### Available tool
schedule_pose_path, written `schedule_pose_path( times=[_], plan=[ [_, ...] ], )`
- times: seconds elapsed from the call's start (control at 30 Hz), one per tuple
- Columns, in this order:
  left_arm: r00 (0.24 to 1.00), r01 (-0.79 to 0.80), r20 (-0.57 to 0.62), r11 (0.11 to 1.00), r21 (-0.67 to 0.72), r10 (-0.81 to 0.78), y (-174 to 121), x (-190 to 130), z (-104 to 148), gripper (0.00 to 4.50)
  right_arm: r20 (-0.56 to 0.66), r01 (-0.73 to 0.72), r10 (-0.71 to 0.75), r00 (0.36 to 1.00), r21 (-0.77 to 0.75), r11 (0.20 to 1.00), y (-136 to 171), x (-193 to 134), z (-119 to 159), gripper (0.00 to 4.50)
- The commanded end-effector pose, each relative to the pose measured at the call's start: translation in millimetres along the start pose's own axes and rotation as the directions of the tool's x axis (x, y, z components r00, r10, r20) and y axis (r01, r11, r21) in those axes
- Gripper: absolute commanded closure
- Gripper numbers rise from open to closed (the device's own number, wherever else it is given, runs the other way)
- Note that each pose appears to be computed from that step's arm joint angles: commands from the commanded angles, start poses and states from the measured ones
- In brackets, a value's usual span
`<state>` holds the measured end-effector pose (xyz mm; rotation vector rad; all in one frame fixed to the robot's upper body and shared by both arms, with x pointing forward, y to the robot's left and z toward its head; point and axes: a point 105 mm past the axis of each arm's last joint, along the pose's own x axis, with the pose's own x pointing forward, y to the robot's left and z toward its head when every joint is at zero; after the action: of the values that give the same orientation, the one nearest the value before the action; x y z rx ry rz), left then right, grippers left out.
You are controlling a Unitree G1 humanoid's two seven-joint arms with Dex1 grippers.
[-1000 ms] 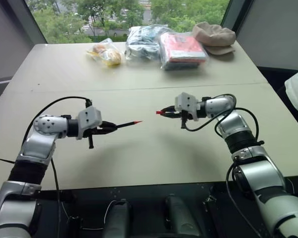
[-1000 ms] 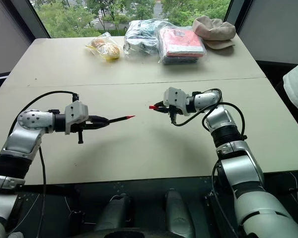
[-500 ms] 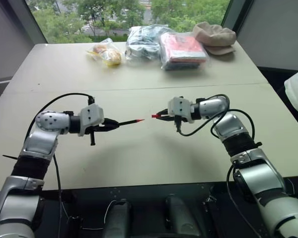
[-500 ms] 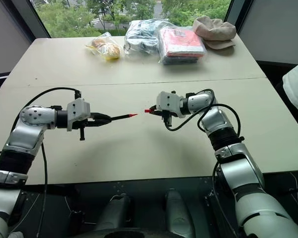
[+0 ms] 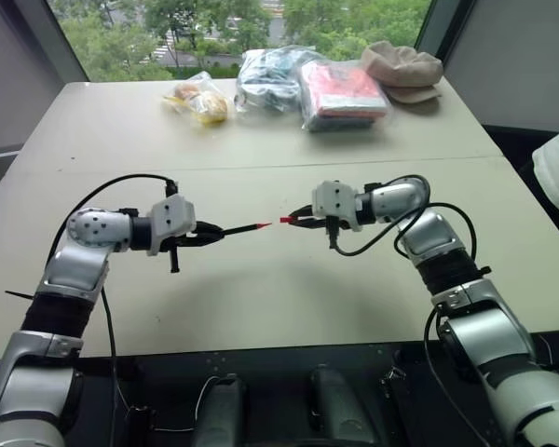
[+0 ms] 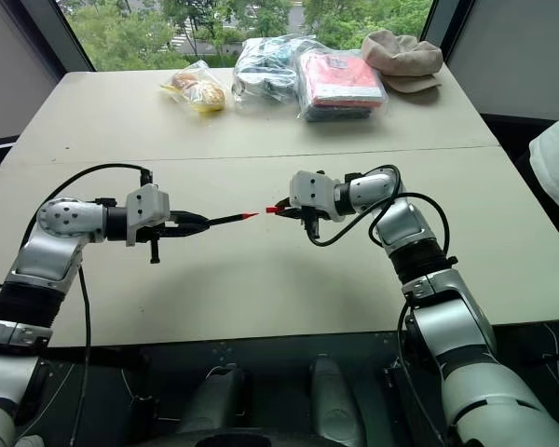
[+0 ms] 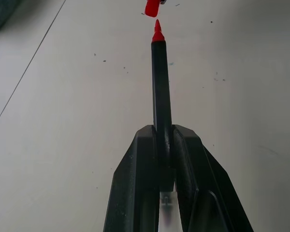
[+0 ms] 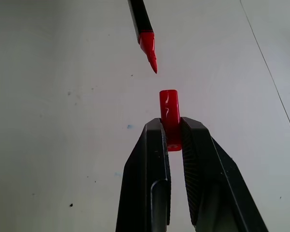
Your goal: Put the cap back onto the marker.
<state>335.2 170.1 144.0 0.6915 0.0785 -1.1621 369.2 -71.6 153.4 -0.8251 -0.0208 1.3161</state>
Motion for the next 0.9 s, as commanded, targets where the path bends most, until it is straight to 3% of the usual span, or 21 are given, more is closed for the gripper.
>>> schedule_pose_path(
  times=[0.03, 0.9],
  plan=[
    [1.0, -0.015, 0.021, 0.999, 0.041, 0.015, 4, -2, 10, 4.5, 0.043, 0.004, -0.002, 0.999, -0.038, 0.999, -3, 0, 16, 4.49],
    [0.999, -0.01, 0.043, 0.999, 0.045, 0.008, 4, 4, 17, 4.5, 0.062, -0.017, 0.02, 0.998, -0.056, 0.998, 2, 7, 26, 4.49]
  ],
)
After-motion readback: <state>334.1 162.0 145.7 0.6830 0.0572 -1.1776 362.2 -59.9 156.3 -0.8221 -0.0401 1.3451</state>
